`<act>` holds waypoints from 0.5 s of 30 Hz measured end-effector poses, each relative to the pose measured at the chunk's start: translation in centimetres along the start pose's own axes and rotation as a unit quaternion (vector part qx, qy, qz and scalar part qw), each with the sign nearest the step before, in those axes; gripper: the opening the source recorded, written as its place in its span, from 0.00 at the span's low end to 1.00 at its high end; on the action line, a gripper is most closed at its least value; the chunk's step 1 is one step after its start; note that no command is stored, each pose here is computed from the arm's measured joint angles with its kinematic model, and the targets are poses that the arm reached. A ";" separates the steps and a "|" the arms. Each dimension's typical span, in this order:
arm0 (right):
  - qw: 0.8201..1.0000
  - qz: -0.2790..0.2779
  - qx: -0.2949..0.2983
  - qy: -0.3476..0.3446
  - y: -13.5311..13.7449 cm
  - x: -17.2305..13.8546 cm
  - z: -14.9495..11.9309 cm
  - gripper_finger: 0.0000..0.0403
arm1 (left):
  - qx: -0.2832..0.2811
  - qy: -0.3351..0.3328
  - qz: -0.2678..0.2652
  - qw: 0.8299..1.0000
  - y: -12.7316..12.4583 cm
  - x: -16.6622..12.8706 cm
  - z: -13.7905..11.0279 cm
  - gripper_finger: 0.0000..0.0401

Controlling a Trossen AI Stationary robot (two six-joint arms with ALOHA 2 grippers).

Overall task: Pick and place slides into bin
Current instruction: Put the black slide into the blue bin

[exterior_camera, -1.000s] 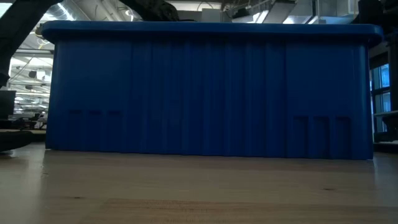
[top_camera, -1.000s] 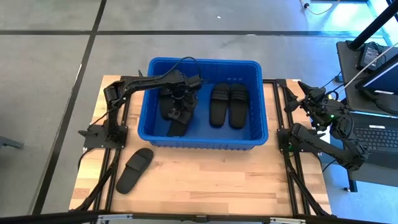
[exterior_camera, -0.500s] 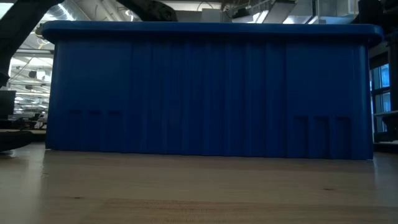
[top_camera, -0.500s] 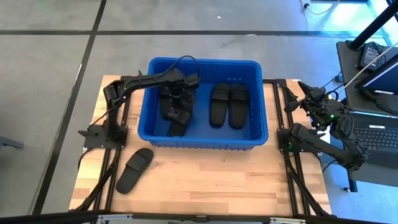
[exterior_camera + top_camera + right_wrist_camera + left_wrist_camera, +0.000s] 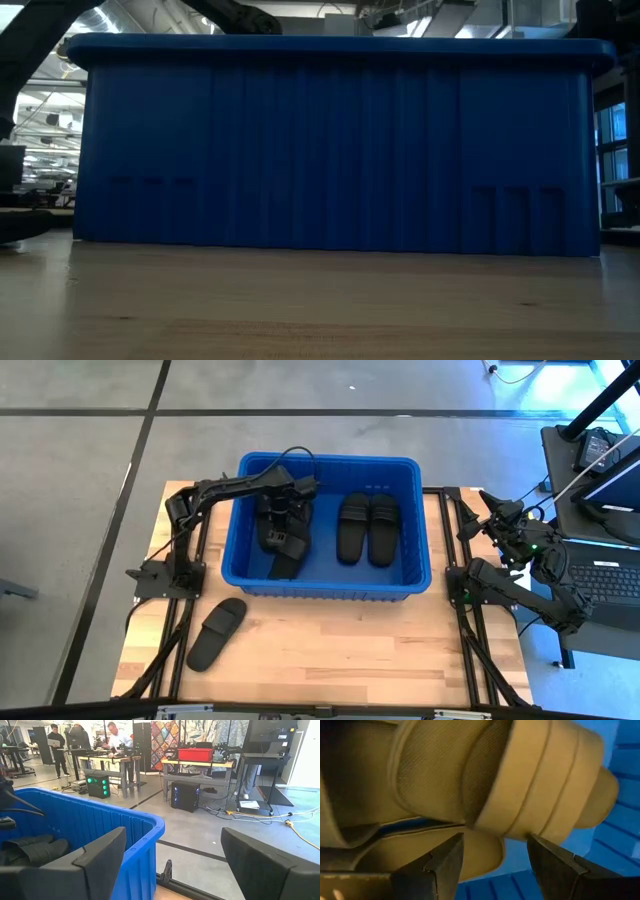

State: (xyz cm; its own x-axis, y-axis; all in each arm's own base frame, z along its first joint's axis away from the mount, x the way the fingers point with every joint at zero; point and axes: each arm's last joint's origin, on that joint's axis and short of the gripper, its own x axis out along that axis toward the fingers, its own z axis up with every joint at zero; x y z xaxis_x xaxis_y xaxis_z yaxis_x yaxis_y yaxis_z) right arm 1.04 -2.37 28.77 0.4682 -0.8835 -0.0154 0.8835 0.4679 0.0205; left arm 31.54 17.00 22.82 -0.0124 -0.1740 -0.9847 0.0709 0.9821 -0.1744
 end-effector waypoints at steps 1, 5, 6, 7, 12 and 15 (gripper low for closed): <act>1.000 0.000 0.000 0.000 0.0 0.0 0.0 0.81 | 0.000 0.004 0.006 1.000 0.0 0.0 0.0 0.53; 1.000 0.000 0.000 0.000 0.0 0.0 0.0 0.81 | 0.004 0.005 0.019 1.000 0.1 -0.3 -0.2 0.53; 1.000 0.000 0.000 0.000 0.0 0.0 0.0 0.81 | 0.004 0.006 0.024 1.000 0.1 -0.5 -0.2 0.53; 1.000 0.000 0.000 0.000 0.0 0.0 0.0 0.81 | 0.004 0.008 0.028 1.000 0.1 -0.6 -0.2 0.53; 1.000 0.000 0.000 0.000 0.0 0.0 0.0 0.81 | 0.014 -0.006 0.043 0.999 0.4 -2.0 0.0 0.53; 1.000 0.000 0.000 0.000 0.0 0.0 0.0 0.81 | 0.034 -0.035 0.052 0.997 0.4 -3.3 0.5 0.53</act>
State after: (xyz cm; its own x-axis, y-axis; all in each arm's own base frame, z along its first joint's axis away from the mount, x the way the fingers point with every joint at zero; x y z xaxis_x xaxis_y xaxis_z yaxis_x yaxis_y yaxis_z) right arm 1.04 -2.37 28.76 0.4679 -0.8837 -0.0158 0.8837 0.4676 0.0203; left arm 32.13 17.97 26.01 0.0679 -0.0789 -0.9946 0.1354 0.9884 -0.0692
